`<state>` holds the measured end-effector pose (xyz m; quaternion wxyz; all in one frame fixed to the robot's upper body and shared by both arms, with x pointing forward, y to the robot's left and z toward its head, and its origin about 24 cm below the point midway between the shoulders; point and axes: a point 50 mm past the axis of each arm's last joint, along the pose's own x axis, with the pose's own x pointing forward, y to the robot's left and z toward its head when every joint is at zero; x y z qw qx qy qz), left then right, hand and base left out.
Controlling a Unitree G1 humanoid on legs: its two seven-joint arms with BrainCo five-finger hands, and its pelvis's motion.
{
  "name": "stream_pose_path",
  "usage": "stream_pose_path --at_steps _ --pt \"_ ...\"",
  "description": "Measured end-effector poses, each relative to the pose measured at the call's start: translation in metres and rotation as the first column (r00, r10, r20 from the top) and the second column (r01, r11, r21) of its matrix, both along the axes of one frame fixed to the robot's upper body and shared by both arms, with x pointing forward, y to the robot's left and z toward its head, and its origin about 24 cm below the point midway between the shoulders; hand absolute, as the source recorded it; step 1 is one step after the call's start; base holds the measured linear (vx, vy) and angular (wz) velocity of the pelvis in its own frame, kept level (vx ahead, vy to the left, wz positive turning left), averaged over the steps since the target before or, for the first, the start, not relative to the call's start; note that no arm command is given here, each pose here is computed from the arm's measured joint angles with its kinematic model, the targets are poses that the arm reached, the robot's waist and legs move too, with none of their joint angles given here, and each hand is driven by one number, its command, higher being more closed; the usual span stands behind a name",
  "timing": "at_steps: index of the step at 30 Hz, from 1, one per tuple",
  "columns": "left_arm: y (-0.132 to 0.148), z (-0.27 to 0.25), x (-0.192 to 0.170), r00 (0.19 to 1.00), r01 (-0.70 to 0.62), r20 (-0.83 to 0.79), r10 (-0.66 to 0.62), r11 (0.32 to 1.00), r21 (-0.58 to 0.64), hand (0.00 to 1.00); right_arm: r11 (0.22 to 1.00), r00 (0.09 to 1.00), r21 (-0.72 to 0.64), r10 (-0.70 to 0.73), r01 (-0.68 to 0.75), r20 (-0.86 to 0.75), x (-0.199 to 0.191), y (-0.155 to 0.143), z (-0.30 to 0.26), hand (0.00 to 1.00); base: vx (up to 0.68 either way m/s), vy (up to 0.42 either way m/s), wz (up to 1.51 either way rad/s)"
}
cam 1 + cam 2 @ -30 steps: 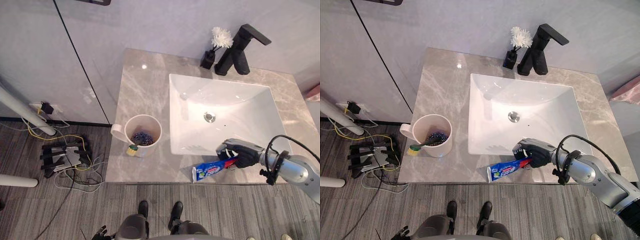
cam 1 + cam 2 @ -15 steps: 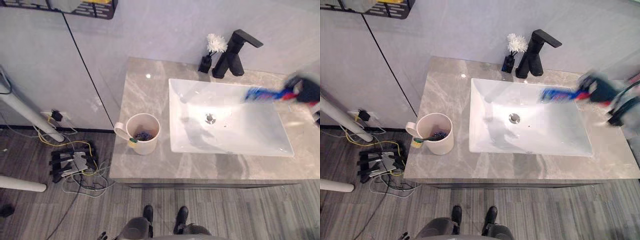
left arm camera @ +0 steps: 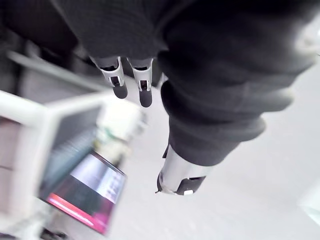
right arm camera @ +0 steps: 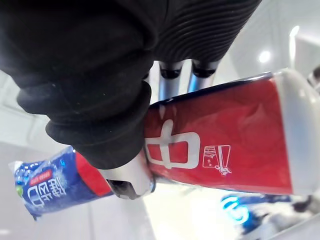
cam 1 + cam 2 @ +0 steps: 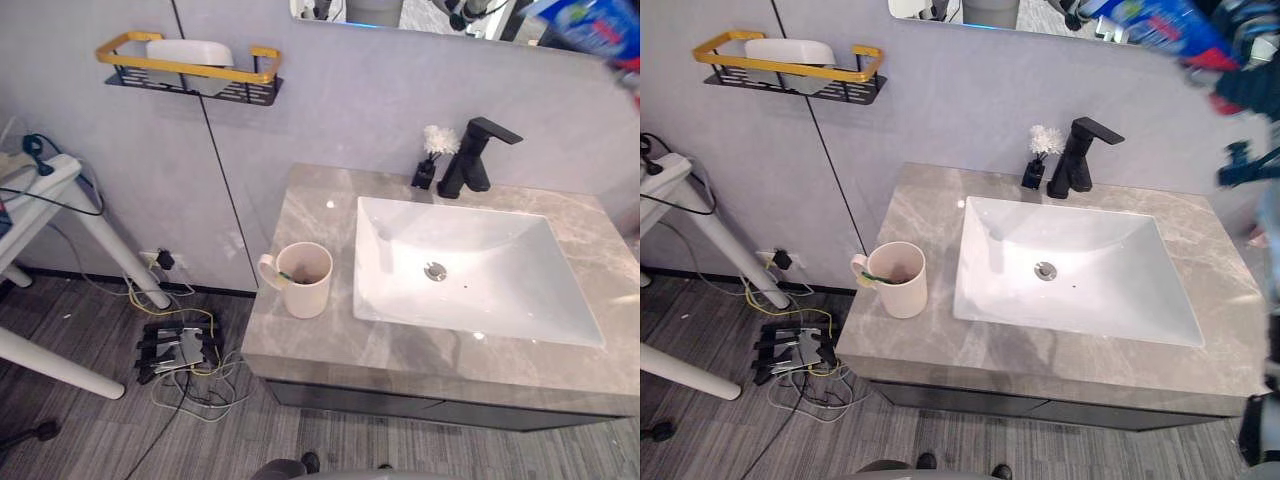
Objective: Organize washtable
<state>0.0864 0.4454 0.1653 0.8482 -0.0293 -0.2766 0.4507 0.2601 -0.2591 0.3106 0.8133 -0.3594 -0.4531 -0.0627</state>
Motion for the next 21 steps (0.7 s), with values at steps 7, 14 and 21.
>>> stream_pose_path --at_steps 7,14,21 --pt "-0.119 0.054 0.101 0.783 0.614 -0.167 -0.600 0.700 0.364 0.00 0.955 0.943 -0.013 0.290 -0.296 -0.163 0.017 0.070 -0.042 1.00 0.06 0.005 0.52" --pt "-0.183 0.014 0.127 0.449 0.894 -0.355 -0.820 0.411 0.181 0.00 0.918 0.915 -0.041 0.389 -0.395 -0.108 0.022 0.103 -0.023 1.00 0.04 -0.024 0.21" --pt "-0.199 0.021 0.134 0.349 0.937 -0.382 -0.856 0.306 0.170 0.00 0.917 0.913 -0.010 0.396 -0.399 -0.101 0.026 0.108 -0.023 1.00 -0.05 -0.046 -0.07"
